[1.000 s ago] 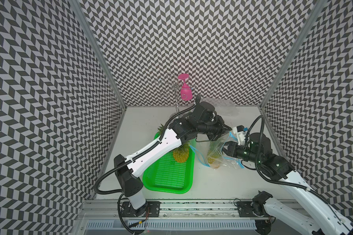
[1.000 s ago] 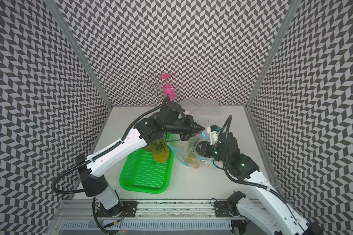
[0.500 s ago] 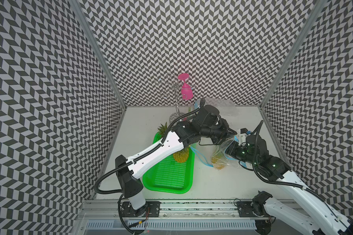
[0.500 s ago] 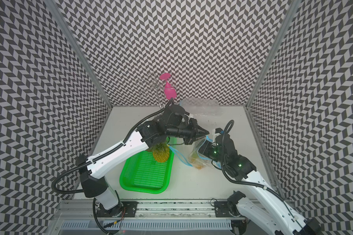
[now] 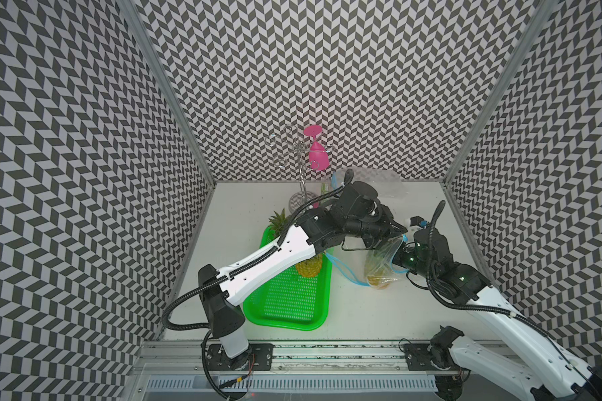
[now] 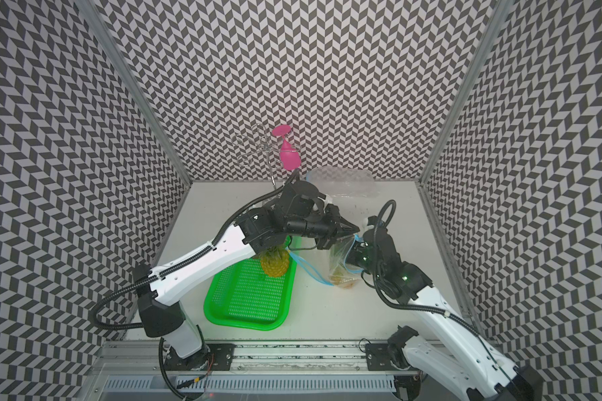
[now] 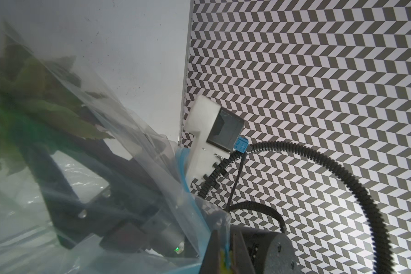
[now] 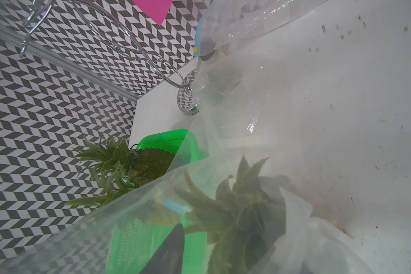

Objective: Open the zip-top bag and take out the pineapple
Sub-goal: Pick up the pineapple from the zipper food storage bag.

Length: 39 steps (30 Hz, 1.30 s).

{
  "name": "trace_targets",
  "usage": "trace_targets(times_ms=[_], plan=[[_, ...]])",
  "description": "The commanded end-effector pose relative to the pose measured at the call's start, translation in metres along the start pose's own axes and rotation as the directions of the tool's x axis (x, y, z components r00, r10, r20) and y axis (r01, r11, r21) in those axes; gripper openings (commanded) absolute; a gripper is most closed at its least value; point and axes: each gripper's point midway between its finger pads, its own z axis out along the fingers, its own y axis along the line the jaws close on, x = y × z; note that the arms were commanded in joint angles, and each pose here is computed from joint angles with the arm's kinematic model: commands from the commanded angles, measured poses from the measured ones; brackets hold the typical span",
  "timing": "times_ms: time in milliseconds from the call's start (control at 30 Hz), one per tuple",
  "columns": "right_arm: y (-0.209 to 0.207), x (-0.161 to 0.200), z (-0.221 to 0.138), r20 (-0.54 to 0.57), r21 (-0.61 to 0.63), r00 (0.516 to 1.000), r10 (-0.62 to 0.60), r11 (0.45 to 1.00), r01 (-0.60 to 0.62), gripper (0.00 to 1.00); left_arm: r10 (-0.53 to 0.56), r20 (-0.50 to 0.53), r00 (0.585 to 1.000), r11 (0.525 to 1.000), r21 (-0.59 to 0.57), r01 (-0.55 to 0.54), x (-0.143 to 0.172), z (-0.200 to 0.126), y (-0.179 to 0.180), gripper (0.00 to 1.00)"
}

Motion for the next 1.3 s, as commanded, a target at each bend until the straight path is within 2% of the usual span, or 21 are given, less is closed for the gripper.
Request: trace_targets(times_ms=[0,133,233,267,367,433,467,500,600,700,800,900,1000,1167,1267], plan=[[0.015,-0.02,0.01,0.097,-0.062,0.995,-0.007,0.998,0.013,0.54,0.041,-0.077,0.996,0.991,0.133,-0.031,0.027,-0.013,-0.044,0.0],[0.002,-0.012,0.022,0.1,-0.046,0.995,0.016,0.999,-0.012,0.54,0.051,-0.077,0.996,0.988,0.147,-0.04,0.027,-0.014,-0.051,0.0],[0.0,-0.004,0.031,0.108,-0.094,0.994,0.031,0.995,-0.021,0.48,0.059,-0.079,0.995,0.988,0.148,-0.047,0.028,-0.014,-0.053,0.0],[0.001,-0.003,0.033,0.104,-0.102,0.994,0.03,0.995,-0.019,0.41,0.06,-0.079,0.995,0.988,0.145,-0.048,0.028,-0.014,-0.052,0.0],[-0.001,-0.002,0.036,0.09,-0.086,0.996,0.029,0.996,-0.021,0.08,0.065,-0.074,0.995,0.989,0.138,-0.054,0.027,-0.014,-0.051,0.0],[0.0,-0.004,0.033,0.088,-0.074,0.996,0.02,0.997,-0.013,0.0,0.072,-0.058,0.996,0.99,0.122,-0.064,0.023,-0.016,-0.048,0.0],[0.001,-0.008,0.029,0.098,-0.07,0.995,0.015,0.998,-0.009,0.0,0.079,-0.041,0.996,0.991,0.111,-0.074,0.019,-0.017,-0.047,0.0],[0.006,-0.012,0.024,0.111,-0.082,0.994,-0.001,0.997,0.01,0.0,0.088,-0.02,0.996,0.992,0.095,-0.086,0.012,-0.019,-0.044,0.05],[0.015,-0.025,0.008,0.155,-0.104,0.986,-0.059,0.992,0.076,0.0,0.134,0.092,0.987,0.99,0.024,-0.137,-0.017,-0.031,-0.034,0.38],[0.021,-0.029,-0.004,0.156,-0.158,0.978,-0.137,0.974,0.161,0.0,0.162,0.233,0.959,0.985,-0.103,-0.141,-0.06,-0.049,-0.011,0.63],[0.027,-0.032,-0.014,0.17,-0.249,0.969,-0.179,0.944,0.218,0.0,0.111,0.301,0.947,0.979,-0.196,-0.053,-0.094,-0.055,0.029,0.67],[0.033,-0.037,-0.021,0.184,-0.289,0.954,-0.237,0.915,0.283,0.0,0.029,0.302,0.953,0.974,-0.222,0.041,-0.11,-0.047,0.063,0.69],[0.038,-0.044,-0.028,0.204,-0.309,0.937,-0.282,0.89,0.335,0.0,-0.026,0.289,0.957,0.962,-0.254,0.102,-0.12,-0.032,0.083,0.74],[0.043,-0.05,-0.037,0.228,-0.322,0.921,-0.317,0.868,0.378,0.0,-0.091,0.238,0.967,0.959,-0.242,0.149,-0.129,-0.002,0.09,0.79],[0.045,-0.053,-0.04,0.239,-0.335,0.919,-0.313,0.862,0.381,0.0,-0.158,0.19,0.969,0.922,-0.322,0.214,-0.122,0.01,0.114,0.81]])
